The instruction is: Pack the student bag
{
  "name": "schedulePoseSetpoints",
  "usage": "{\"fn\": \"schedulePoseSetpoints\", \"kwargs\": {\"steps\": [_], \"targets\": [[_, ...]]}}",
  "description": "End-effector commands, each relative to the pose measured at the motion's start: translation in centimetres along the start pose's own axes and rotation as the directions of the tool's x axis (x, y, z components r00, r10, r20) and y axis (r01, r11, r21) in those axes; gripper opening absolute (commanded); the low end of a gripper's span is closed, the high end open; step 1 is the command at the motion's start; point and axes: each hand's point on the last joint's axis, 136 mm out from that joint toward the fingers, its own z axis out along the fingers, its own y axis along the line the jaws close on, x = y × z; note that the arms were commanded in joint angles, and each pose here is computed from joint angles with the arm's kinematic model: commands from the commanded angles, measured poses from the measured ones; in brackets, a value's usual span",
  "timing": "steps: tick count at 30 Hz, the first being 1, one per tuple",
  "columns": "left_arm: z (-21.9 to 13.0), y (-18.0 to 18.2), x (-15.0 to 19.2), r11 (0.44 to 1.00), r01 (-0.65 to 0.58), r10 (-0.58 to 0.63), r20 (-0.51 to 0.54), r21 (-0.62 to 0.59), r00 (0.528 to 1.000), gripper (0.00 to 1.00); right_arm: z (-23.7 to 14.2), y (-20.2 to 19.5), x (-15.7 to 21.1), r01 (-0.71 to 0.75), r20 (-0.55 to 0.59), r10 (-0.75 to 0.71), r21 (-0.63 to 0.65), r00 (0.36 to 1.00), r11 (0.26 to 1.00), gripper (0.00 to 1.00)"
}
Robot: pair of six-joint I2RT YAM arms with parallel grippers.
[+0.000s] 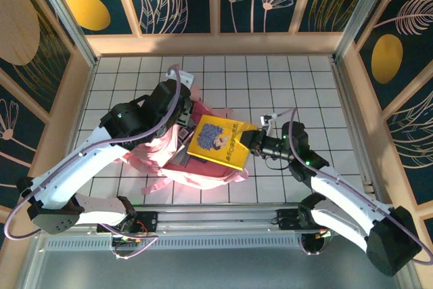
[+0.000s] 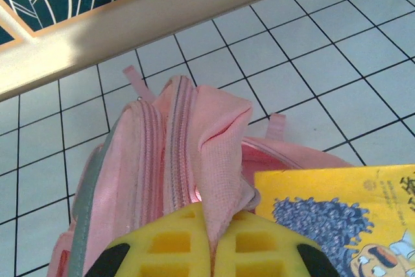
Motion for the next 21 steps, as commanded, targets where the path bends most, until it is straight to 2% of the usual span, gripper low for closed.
{"fn": "schedulePoseSetpoints", "kwargs": {"steps": [1,5,12,21], "targets": [[-1.5,0.7,-3.6,0.998,0.064,-0.064,0.135,0.001,0.989,0.0,0.3,7.3,-1.7,0.126,0.061,-0.116,-0.193,0.991,0.973,0.0],[-1.5,0.8,-3.8,0.998,0.067,-0.067,0.138,0.004,0.988,0.0,1.6,9.4,-1.3,0.164,0.041,-0.159,-0.216,0.986,0.962,0.0],[-1.6,0.7,-4.2,0.997,0.077,-0.078,0.148,0.012,0.986,0.0,4.3,10.0,-1.6,0.172,0.034,-0.168,-0.215,0.985,0.961,0.0],[-1.9,-0.1,-6.2,0.994,0.094,-0.101,0.161,0.05,0.982,0.0,11.8,6.5,-1.9,0.25,0.065,-0.247,-0.028,0.967,0.968,0.0]]}}
